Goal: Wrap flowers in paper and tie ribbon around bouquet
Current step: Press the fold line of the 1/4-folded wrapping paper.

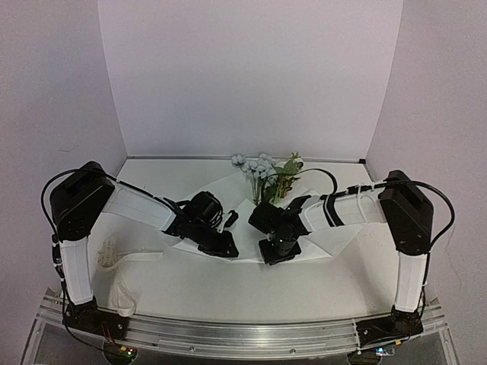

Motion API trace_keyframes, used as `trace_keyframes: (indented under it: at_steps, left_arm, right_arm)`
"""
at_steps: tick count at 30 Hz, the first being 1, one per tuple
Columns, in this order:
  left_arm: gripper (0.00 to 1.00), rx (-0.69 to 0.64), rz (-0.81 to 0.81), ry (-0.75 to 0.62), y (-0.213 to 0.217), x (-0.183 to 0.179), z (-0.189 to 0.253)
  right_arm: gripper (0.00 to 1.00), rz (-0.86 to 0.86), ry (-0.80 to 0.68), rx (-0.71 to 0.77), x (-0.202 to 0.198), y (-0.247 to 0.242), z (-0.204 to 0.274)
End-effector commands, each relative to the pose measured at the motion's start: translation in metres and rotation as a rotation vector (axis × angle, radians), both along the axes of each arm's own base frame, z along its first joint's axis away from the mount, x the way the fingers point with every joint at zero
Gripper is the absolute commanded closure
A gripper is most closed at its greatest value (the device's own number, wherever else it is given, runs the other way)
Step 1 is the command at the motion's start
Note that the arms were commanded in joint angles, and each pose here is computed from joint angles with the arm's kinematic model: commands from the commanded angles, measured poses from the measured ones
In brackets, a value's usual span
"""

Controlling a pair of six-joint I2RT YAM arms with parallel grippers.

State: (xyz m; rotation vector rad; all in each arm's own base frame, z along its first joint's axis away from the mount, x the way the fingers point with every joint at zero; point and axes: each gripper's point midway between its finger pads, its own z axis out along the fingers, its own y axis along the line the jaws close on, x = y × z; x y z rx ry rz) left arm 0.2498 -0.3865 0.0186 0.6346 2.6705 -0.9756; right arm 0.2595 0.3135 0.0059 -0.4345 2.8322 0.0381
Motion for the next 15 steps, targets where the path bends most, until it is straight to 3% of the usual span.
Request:
trace_keyframes:
  at_steps: [1, 15]
  left_arm:
    - [0.85, 0.032, 0.027, 0.003, 0.015, 0.002, -0.007]
    - [0.86, 0.102, 0.136, 0.034, 0.058, 0.0, -0.017]
  right_arm:
    - [0.77, -0.075, -0.021, -0.047, -0.002, -0.026, 0.001]
    - [0.77, -0.171, 0.005, -0.05, -0.009, -0.06, 0.0]
